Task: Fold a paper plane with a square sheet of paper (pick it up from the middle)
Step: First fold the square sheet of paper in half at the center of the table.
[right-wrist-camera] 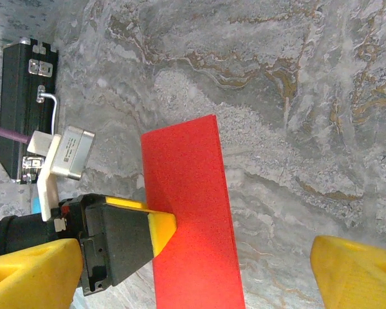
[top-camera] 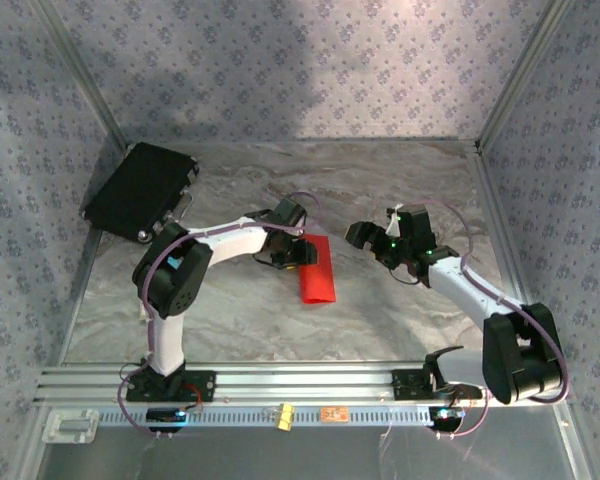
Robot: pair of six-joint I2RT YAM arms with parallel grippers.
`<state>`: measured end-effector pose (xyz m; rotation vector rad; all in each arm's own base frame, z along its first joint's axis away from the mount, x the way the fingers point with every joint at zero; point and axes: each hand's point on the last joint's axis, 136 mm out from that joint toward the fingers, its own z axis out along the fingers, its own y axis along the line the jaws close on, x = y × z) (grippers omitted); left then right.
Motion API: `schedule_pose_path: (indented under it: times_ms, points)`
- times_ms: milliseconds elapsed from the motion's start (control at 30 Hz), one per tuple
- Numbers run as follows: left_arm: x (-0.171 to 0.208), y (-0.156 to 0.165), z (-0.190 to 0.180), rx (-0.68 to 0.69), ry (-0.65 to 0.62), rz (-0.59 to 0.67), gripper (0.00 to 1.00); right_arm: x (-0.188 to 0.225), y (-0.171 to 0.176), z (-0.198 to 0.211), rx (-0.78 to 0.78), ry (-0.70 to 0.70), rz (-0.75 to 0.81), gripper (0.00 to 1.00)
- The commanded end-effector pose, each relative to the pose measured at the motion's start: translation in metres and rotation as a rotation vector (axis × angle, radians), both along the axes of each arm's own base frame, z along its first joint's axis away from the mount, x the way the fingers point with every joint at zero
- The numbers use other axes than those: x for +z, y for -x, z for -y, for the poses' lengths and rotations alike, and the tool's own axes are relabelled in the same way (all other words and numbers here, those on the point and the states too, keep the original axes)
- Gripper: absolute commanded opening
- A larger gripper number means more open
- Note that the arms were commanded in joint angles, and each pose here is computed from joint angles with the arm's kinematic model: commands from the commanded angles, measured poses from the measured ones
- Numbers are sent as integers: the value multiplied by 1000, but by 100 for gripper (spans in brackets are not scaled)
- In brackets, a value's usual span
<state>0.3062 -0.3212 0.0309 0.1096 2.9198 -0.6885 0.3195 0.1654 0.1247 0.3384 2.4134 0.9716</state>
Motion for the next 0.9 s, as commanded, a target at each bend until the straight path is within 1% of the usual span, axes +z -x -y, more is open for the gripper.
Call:
schedule_pose_path:
  times_ms: [0,167,367,500,633,867]
  points:
    - [-15,2,-8,-13,-60,-29,53,3,-1,-4,20,8,5,93]
    - [-25,7,-14,-40,-139,-59,53,1,-2,-7,36,8,-5,93]
    - [-35,9,-23,-33,-213,-79,53,-4,-1,-6,29,23,-15,94]
    - [-39,10,-22,-34,-222,-86,54,-10,0,-4,24,32,-28,94]
    - [-44,11,-26,-32,-265,-98,54,-13,1,-2,19,39,-38,93]
    - [-44,10,-24,-53,-290,-83,55,-16,1,-1,16,42,-48,94]
